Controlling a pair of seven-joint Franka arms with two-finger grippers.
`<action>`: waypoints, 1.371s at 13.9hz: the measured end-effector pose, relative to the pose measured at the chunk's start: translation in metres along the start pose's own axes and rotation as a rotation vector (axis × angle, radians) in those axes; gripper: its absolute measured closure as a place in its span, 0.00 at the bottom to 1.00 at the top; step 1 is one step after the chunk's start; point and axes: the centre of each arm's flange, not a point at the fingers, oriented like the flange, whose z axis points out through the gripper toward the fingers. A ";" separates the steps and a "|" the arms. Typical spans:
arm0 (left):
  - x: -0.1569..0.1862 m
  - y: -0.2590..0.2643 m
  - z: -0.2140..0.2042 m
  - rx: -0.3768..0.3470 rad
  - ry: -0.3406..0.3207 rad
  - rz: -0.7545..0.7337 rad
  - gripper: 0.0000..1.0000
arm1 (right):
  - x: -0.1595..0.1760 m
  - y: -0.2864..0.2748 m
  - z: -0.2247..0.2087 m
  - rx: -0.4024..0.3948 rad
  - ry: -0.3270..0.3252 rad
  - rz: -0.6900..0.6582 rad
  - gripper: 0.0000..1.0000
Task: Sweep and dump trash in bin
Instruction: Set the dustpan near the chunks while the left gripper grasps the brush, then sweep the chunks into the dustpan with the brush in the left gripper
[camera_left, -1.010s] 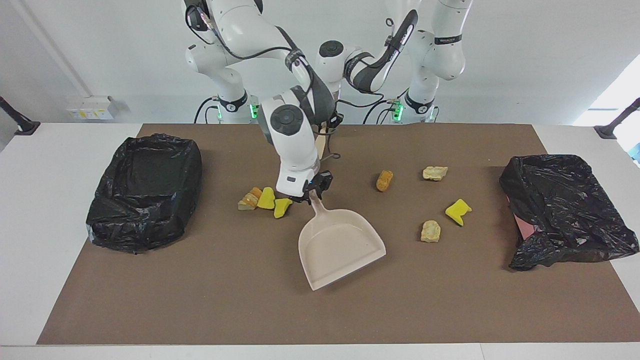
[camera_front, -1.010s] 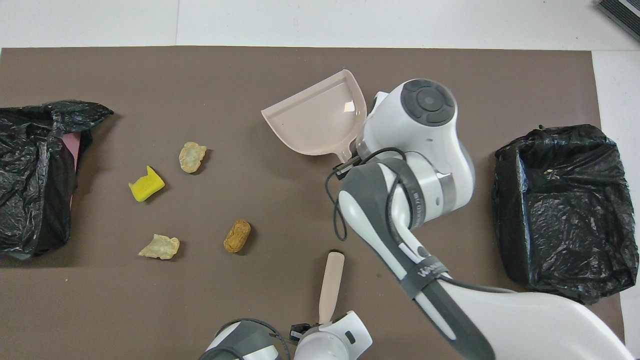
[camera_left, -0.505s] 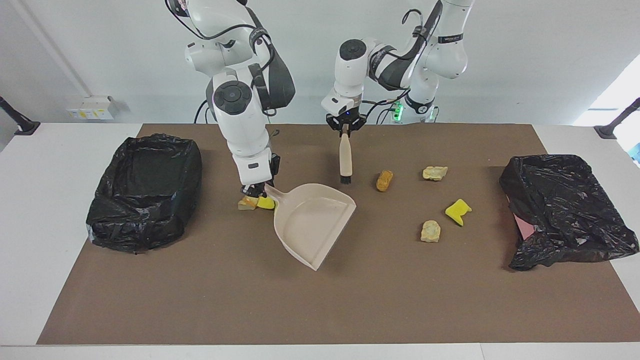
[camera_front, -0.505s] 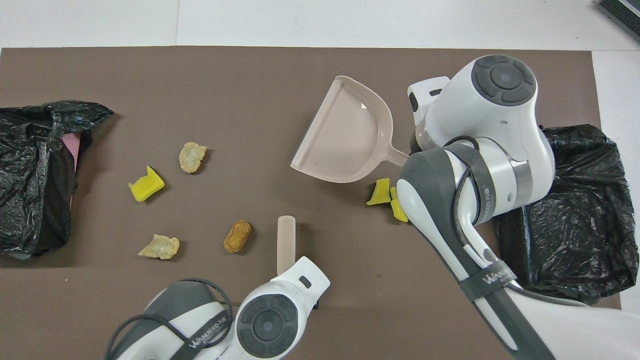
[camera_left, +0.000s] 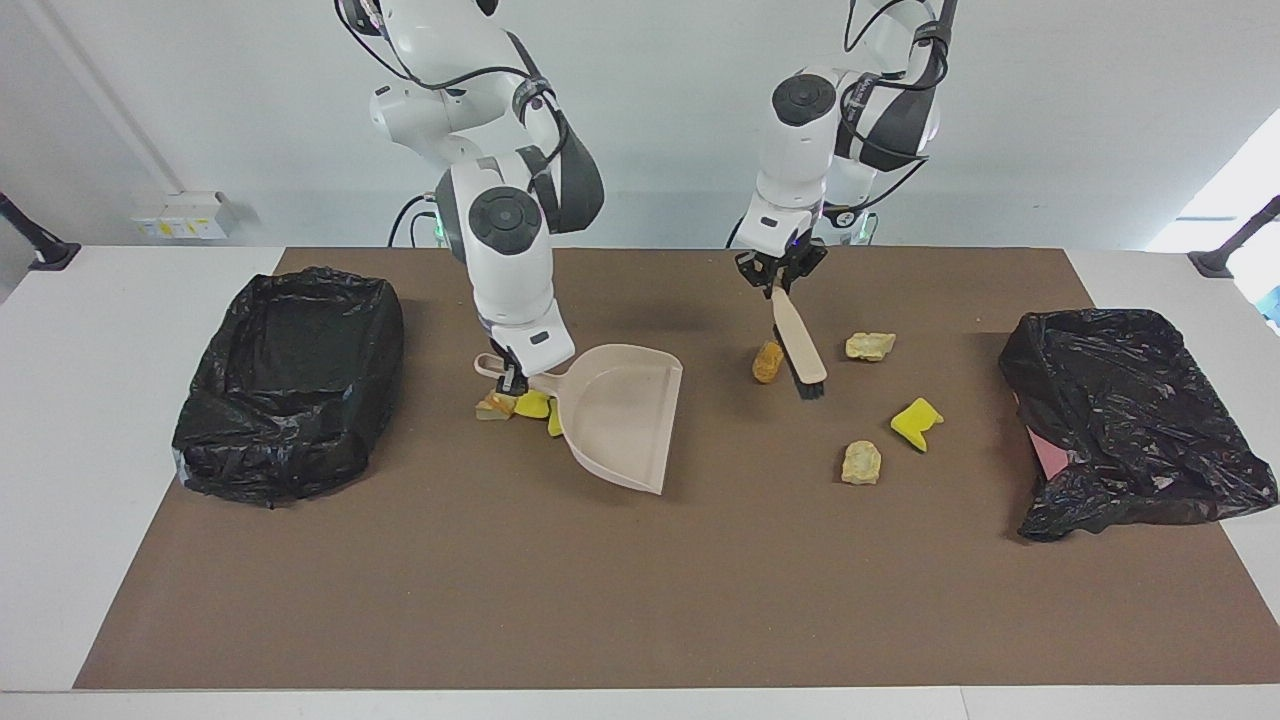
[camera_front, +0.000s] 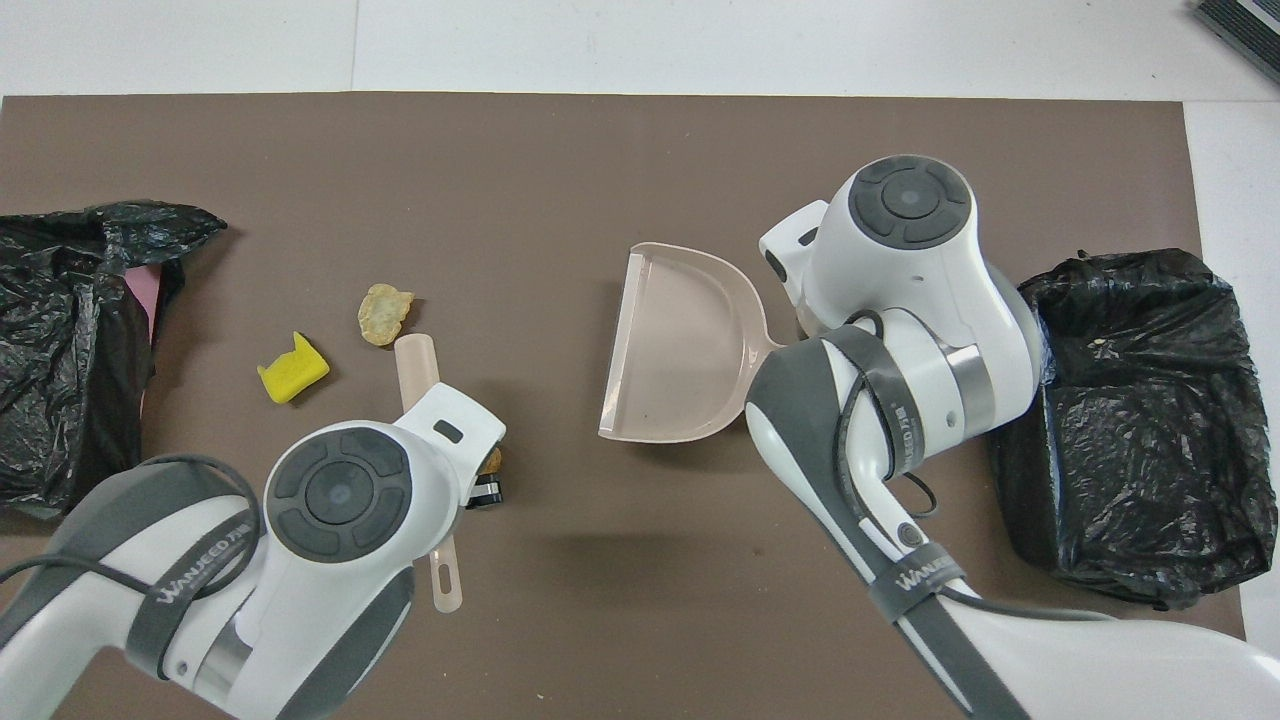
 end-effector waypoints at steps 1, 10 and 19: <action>0.009 -0.016 0.004 0.017 -0.018 0.001 0.74 | 0.007 -0.006 0.003 0.006 -0.007 -0.014 0.68; 0.000 -0.172 0.075 0.119 -0.165 -0.067 0.74 | 0.049 -0.038 0.011 0.016 -0.026 -0.026 0.68; -0.052 -0.167 0.125 0.037 -0.100 -0.051 0.74 | 0.088 -0.066 0.028 0.026 -0.059 0.010 0.68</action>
